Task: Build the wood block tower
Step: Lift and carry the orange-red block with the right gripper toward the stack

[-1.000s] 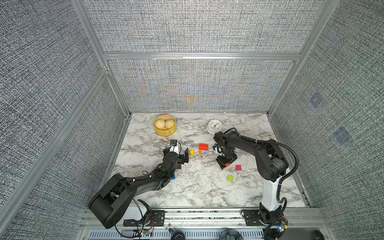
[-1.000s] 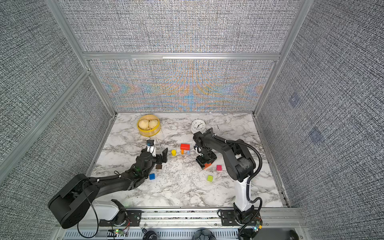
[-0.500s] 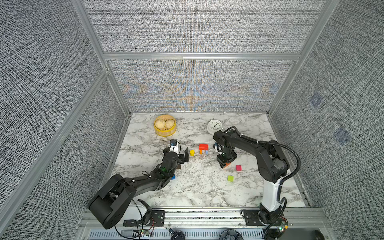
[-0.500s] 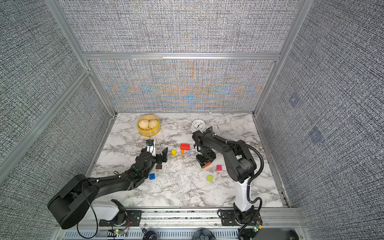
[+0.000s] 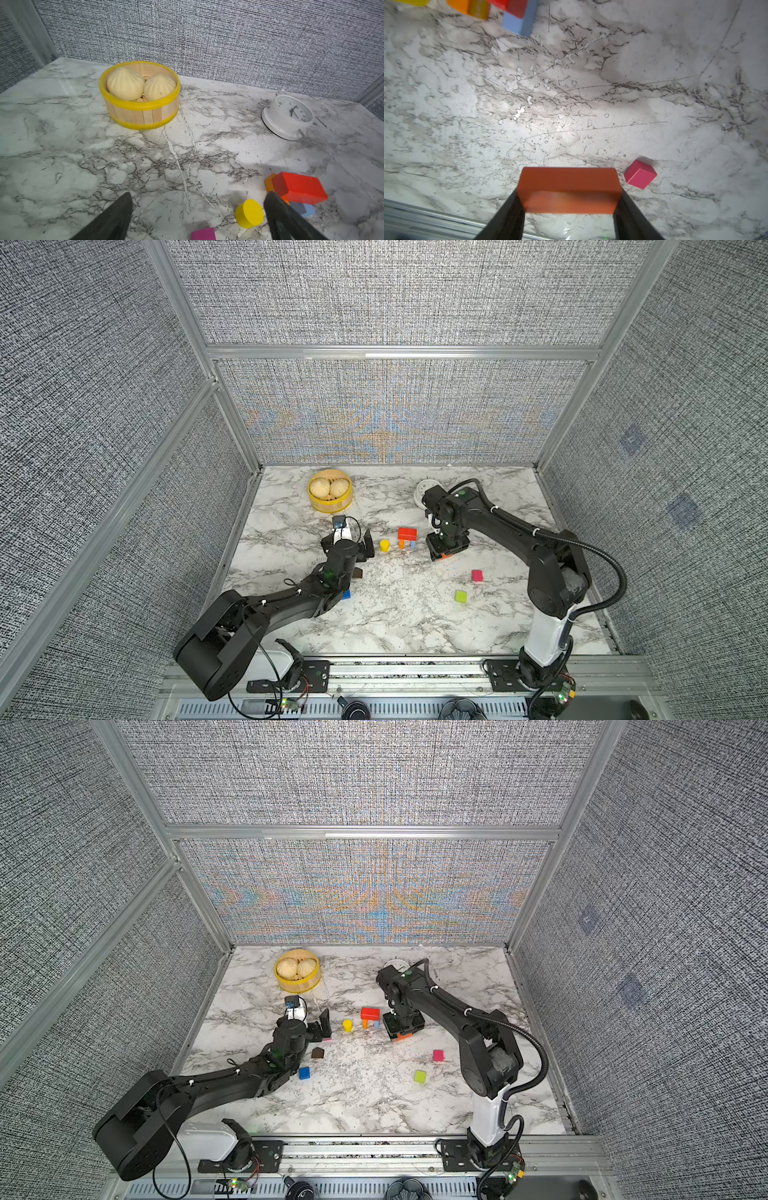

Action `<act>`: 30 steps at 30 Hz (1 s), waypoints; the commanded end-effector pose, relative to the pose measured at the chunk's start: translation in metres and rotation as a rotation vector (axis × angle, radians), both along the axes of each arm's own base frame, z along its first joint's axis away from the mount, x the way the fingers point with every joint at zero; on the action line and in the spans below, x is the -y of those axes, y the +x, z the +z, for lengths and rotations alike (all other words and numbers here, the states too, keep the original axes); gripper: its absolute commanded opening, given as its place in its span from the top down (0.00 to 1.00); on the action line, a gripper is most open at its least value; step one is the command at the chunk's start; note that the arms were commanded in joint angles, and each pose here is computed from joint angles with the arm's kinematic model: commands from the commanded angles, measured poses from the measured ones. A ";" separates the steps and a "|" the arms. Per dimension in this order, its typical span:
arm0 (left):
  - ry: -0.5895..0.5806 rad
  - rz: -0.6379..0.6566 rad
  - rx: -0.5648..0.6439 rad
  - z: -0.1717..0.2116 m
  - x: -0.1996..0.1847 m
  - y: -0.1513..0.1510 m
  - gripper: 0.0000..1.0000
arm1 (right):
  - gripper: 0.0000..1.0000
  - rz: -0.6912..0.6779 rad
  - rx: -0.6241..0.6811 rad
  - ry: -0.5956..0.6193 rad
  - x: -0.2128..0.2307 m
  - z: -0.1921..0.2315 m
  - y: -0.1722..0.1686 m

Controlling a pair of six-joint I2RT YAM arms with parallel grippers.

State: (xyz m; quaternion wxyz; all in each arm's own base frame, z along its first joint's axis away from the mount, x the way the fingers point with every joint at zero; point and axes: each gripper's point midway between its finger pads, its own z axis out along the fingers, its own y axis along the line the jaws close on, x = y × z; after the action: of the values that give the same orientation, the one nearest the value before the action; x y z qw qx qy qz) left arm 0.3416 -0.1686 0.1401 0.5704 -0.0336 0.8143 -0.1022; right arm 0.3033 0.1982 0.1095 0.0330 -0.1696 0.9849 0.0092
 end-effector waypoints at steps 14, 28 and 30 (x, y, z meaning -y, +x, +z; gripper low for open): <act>0.069 0.171 -0.074 -0.010 -0.026 0.005 0.01 | 0.51 -0.153 0.047 0.095 -0.048 0.030 0.033; 0.082 0.206 -0.044 -0.001 -0.026 0.032 0.01 | 0.51 -0.154 0.009 0.079 -0.073 0.011 0.064; 0.079 0.206 -0.053 -0.003 -0.028 0.034 0.01 | 0.51 -0.157 0.007 0.079 -0.075 0.010 0.067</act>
State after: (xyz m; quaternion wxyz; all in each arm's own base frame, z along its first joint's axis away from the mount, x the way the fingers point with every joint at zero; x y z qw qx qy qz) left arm 0.3713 -0.1395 0.1327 0.5521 -0.0971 0.8281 -0.0017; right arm 0.3751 0.2757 0.1193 0.0576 -0.0944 0.9925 0.0516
